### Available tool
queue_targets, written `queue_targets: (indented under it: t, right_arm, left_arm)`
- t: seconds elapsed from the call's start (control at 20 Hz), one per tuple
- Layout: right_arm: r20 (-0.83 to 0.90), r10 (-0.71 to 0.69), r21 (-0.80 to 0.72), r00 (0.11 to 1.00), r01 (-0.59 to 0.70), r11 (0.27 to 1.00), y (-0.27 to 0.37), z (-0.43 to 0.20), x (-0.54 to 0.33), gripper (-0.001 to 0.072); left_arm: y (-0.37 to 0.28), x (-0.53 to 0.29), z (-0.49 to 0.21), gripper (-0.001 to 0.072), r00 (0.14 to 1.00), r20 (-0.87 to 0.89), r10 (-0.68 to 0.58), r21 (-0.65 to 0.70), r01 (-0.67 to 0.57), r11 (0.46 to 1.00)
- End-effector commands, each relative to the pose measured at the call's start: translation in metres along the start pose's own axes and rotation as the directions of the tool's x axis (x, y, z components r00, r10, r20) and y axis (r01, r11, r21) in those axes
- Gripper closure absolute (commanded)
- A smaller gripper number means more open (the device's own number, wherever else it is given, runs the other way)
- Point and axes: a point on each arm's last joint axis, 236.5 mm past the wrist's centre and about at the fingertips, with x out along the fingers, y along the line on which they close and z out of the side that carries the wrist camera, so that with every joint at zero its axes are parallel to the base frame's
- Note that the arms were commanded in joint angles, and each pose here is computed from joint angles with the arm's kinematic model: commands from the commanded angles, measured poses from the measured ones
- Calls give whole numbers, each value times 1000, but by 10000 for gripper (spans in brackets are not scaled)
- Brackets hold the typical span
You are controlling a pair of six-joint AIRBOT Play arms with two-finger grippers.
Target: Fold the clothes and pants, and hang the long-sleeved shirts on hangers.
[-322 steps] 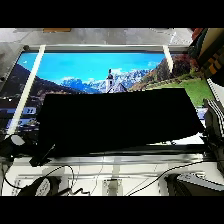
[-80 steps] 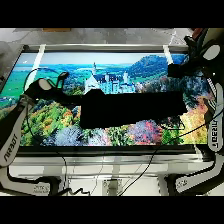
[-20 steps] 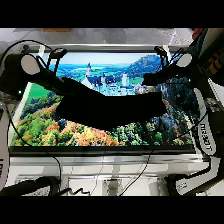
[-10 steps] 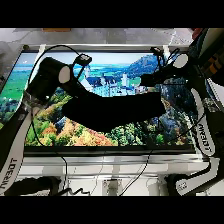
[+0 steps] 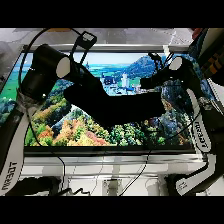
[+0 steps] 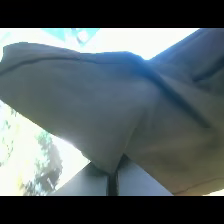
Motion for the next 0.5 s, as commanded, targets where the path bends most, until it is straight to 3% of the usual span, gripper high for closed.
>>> queue_targets:
  t: [0.0, 0.45]
  right_arm:
    - [-5, -1, 0, 1000, 1, 1000, -1, -1, 2, 693]
    - [-8, 79, 78, 997, -79, 994, 40, -22, 68, 694]
  left_arm:
    - [-8, -1, 9, 702, 1000, 27, -7, 15, 6, 1000]
    - [-37, 14, 40, 701, 986, 136, -96, -40, 102, 994]
